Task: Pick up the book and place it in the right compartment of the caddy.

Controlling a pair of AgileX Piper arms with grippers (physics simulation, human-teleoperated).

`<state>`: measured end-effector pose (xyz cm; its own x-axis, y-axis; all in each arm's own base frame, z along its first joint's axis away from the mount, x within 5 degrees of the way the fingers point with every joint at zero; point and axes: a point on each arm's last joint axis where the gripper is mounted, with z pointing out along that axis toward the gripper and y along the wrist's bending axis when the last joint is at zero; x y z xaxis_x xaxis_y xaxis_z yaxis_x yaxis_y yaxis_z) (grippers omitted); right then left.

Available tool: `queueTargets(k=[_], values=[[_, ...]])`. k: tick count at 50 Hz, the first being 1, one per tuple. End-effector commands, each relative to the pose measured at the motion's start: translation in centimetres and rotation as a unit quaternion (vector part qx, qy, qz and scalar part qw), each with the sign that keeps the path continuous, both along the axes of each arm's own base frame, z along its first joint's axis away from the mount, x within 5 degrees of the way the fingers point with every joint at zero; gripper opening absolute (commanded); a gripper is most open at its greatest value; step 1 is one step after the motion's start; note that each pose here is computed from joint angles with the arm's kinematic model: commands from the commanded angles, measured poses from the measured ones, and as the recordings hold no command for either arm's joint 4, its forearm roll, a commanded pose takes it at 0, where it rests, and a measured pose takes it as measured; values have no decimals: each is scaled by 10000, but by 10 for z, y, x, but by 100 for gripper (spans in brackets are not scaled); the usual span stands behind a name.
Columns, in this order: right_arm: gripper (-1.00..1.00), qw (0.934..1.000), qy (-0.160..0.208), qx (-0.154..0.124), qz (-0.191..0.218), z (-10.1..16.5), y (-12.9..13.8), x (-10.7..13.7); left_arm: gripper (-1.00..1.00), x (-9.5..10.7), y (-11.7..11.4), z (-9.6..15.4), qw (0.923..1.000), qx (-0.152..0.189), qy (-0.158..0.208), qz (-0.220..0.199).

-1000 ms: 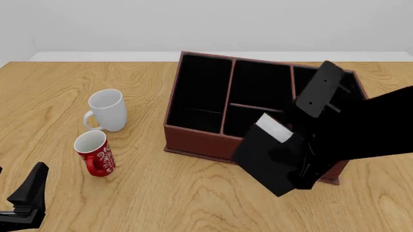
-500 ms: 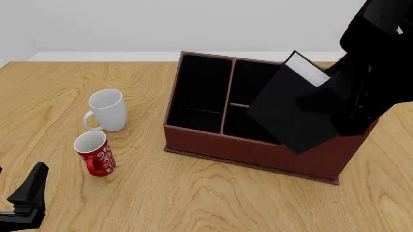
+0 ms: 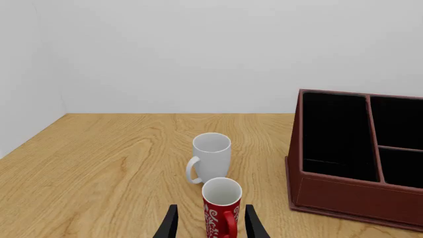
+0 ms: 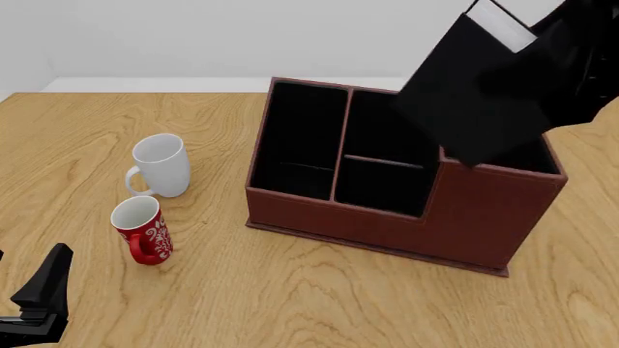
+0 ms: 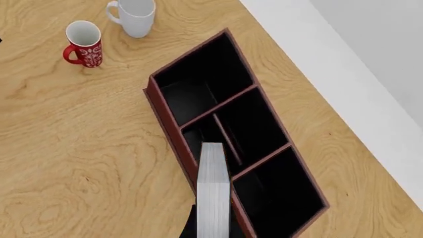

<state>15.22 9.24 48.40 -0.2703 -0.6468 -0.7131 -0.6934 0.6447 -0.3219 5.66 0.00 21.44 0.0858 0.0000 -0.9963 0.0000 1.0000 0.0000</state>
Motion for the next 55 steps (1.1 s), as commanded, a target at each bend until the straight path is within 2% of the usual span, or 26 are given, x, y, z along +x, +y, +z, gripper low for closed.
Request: queueTargets(k=[1,27,45,49,55], values=[[-100,9994,-284,32,-217,16,-8,6,100,0,0,0,10000,0,0,0],[-100,9954,-560,78,-778,35,-26,21,100,0,0,0,10000,0,0,0],[-100,9915,-461,96,-1216,23,-37,35,100,0,0,0,10000,0,0,0],[-100,9896,-465,177,-1350,21,-39,39,100,0,0,0,10000,0,0,0],[-100,9869,-382,234,-1551,6,-42,48,100,0,0,0,10000,0,0,0]])
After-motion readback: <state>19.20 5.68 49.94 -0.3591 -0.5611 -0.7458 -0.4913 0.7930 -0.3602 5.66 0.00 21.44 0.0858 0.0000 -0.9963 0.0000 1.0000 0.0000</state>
